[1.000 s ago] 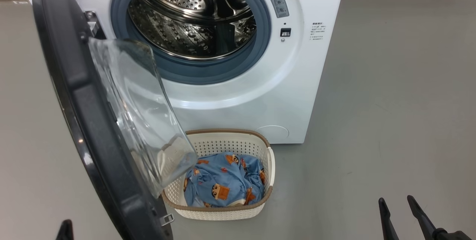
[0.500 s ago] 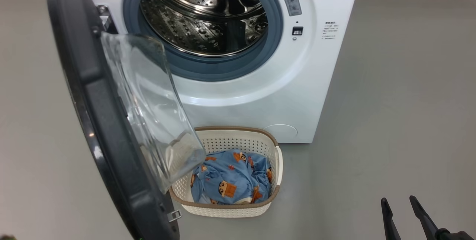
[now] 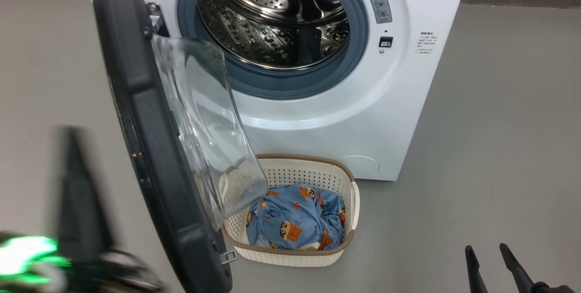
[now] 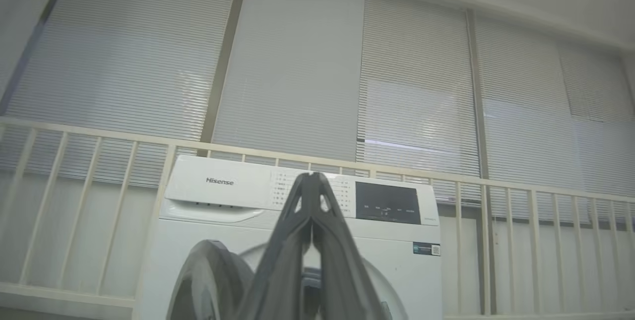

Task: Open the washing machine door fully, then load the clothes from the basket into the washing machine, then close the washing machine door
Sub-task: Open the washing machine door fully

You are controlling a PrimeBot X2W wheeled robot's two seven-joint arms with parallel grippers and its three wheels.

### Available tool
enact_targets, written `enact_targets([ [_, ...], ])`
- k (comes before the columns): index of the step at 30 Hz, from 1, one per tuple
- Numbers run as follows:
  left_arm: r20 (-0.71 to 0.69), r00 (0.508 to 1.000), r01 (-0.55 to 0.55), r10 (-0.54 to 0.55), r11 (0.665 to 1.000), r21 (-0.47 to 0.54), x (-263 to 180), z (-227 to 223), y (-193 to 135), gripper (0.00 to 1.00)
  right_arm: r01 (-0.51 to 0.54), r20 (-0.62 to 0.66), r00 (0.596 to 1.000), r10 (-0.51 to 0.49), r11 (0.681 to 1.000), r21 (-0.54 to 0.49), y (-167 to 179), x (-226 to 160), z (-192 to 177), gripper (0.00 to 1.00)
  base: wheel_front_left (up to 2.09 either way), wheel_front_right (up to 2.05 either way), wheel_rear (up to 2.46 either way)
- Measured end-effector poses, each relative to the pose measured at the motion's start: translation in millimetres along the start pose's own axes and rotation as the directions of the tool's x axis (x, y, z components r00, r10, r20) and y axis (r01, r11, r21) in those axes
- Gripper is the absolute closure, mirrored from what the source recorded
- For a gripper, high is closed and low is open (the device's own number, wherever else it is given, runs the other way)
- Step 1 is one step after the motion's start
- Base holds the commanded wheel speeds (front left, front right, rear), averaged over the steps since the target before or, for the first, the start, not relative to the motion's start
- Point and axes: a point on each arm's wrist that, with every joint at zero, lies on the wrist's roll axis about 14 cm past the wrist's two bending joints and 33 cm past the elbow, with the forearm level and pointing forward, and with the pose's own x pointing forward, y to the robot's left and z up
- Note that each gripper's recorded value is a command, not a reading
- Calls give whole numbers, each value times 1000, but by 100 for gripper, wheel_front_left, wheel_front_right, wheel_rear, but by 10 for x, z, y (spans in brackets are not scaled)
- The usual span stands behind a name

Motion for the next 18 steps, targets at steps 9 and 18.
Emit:
enact_targets([
  [9,-330,927,49,-175,933,-357,-362,-702,-728,100,-16,-14,1000,16,1000,7,53,7,-47,0,0,0,0],
  [18,-665,730,-135,-158,920,-368,-1014,-1349,-715,100,-18,-23,1000,18,1000,24,67,25,-78,0,0,0,0],
])
